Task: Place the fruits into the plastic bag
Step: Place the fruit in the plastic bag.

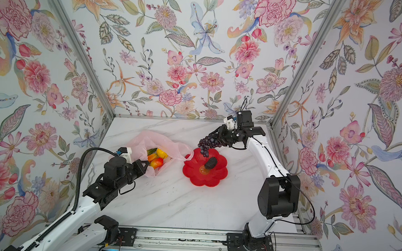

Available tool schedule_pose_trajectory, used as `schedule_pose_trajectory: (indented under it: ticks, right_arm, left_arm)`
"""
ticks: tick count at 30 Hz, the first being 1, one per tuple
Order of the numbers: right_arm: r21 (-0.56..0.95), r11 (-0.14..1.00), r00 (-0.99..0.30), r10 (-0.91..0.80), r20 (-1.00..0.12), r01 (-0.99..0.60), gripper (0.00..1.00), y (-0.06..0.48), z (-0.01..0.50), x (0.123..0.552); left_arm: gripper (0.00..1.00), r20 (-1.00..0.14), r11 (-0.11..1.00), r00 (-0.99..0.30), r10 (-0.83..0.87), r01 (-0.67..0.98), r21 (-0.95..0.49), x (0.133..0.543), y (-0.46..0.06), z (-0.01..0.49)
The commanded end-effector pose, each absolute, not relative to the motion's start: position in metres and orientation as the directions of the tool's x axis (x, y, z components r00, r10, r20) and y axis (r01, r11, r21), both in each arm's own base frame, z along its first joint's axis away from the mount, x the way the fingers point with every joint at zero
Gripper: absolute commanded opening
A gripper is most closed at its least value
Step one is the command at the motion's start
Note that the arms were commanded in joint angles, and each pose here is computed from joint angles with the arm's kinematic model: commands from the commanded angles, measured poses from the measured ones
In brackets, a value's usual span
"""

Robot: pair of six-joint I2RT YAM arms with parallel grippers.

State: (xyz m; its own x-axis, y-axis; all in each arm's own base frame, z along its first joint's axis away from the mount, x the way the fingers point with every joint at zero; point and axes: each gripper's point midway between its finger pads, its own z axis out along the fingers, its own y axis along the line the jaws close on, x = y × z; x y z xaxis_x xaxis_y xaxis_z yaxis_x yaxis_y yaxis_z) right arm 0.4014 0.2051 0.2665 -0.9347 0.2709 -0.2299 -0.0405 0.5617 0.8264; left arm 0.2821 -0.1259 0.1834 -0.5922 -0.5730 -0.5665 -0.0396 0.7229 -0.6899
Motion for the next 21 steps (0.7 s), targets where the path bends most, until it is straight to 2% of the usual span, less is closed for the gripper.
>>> schedule_pose_trajectory:
  ticks: [1, 5, 11, 21]
  right_arm:
    - [0.885, 0.450, -0.909, 0.308, -0.282, -0.123, 0.36, 0.212, 0.326, 0.402]
    - [0.906, 0.394, -0.895, 0.333, -0.296, -0.153, 0.36, 0.218, 0.352, 0.402]
    - [0.902, 0.377, -0.895, 0.297, -0.334, -0.212, 0.36, 0.243, 0.372, 0.398]
    - [0.892, 0.360, -0.923, 0.163, -0.348, -0.273, 0.36, 0.321, 0.365, 0.385]
  left_arm:
    - [0.00, -0.568, 0.713, -0.581, -0.583, -0.031, -0.701, 0.282, -0.124, 0.187]
    - [0.00, -0.565, 0.708, -0.579, -0.588, -0.032, -0.705, 0.280, -0.123, 0.187]
    - [0.00, -0.562, 0.705, -0.580, -0.590, -0.029, -0.709, 0.275, -0.122, 0.188]
    - [0.00, -0.564, 0.704, -0.578, -0.590, -0.026, -0.710, 0.269, -0.120, 0.190]
